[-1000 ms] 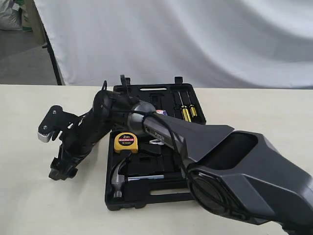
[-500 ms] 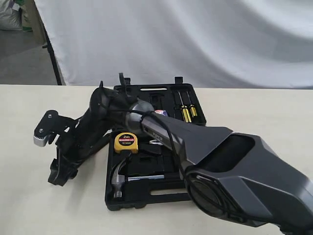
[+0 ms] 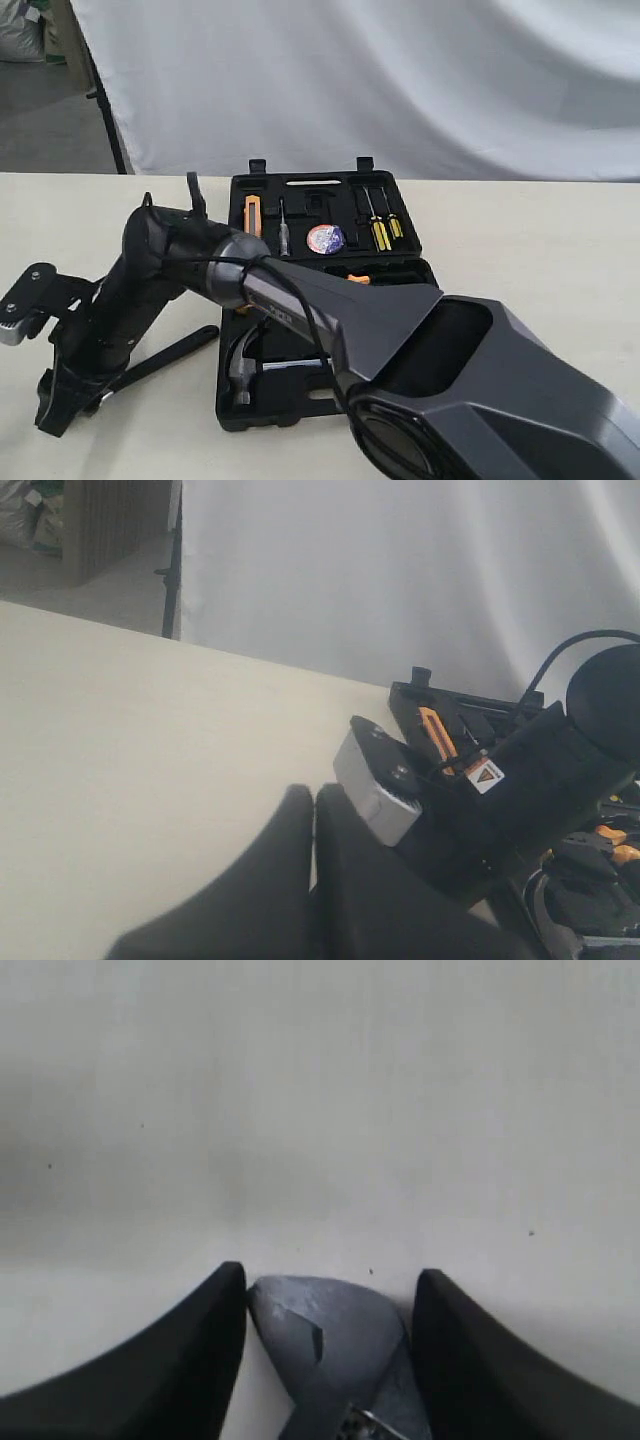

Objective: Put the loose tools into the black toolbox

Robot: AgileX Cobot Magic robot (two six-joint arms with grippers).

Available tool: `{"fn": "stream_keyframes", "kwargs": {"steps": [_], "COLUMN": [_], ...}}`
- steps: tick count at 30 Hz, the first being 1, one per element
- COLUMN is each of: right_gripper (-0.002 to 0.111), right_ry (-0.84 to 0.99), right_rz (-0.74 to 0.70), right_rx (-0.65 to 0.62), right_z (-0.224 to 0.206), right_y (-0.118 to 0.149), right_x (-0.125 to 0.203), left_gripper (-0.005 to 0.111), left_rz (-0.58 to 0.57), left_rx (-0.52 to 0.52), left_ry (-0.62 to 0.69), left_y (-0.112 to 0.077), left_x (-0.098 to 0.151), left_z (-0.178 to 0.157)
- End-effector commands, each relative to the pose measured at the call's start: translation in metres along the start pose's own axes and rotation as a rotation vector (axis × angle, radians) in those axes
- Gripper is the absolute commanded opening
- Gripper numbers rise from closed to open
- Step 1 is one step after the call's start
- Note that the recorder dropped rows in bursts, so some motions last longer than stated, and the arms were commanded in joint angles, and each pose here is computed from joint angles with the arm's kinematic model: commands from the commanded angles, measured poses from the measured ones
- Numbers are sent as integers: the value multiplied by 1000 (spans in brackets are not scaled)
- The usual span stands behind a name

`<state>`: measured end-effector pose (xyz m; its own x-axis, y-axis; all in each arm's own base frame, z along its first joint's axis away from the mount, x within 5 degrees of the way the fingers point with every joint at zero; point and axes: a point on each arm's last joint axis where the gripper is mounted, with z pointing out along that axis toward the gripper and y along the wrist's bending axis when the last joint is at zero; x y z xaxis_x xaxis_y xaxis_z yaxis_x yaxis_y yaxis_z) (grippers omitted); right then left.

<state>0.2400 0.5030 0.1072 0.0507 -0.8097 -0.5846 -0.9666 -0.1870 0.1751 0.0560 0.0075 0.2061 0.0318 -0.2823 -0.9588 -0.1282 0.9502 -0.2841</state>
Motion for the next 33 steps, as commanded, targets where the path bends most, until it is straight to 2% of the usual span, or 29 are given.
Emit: {"fn": "stream_keyframes", "kwargs": {"steps": [1, 3, 6, 9, 12, 15, 23, 29, 33], "right_gripper": [0, 3, 20, 38, 49, 52, 52, 52, 52], "right_ry": [54, 81, 127, 160, 164, 122, 23, 94, 113], "right_rz": [56, 36, 32, 2, 24, 46, 21, 117, 150], "right_rx": [44, 106, 190, 205, 174, 137, 197, 266, 255], "right_z": [9, 11, 15, 18, 16, 2, -48, -39, -28], "right_y": [1, 0, 1, 6, 10, 17, 25, 14, 12], "right_x": [4, 4, 4, 3, 2, -10, -43, -29, -22], "left_gripper": [1, 1, 1, 1, 1, 1, 1, 1, 1], "left_rz": [0, 0, 0, 0, 0, 0, 0, 0, 0], "left_rx": [-21, -21, -21, -21, -21, -21, -21, -21, -21], "left_ry": [-20, -20, -20, -20, -20, -20, -20, -20, -20], "left_y": [1, 1, 1, 1, 1, 1, 1, 1, 1], "left_x": [-2, -2, -2, -2, -2, -2, -2, -2, -2], "left_z": [0, 0, 0, 0, 0, 0, 0, 0, 0]}}
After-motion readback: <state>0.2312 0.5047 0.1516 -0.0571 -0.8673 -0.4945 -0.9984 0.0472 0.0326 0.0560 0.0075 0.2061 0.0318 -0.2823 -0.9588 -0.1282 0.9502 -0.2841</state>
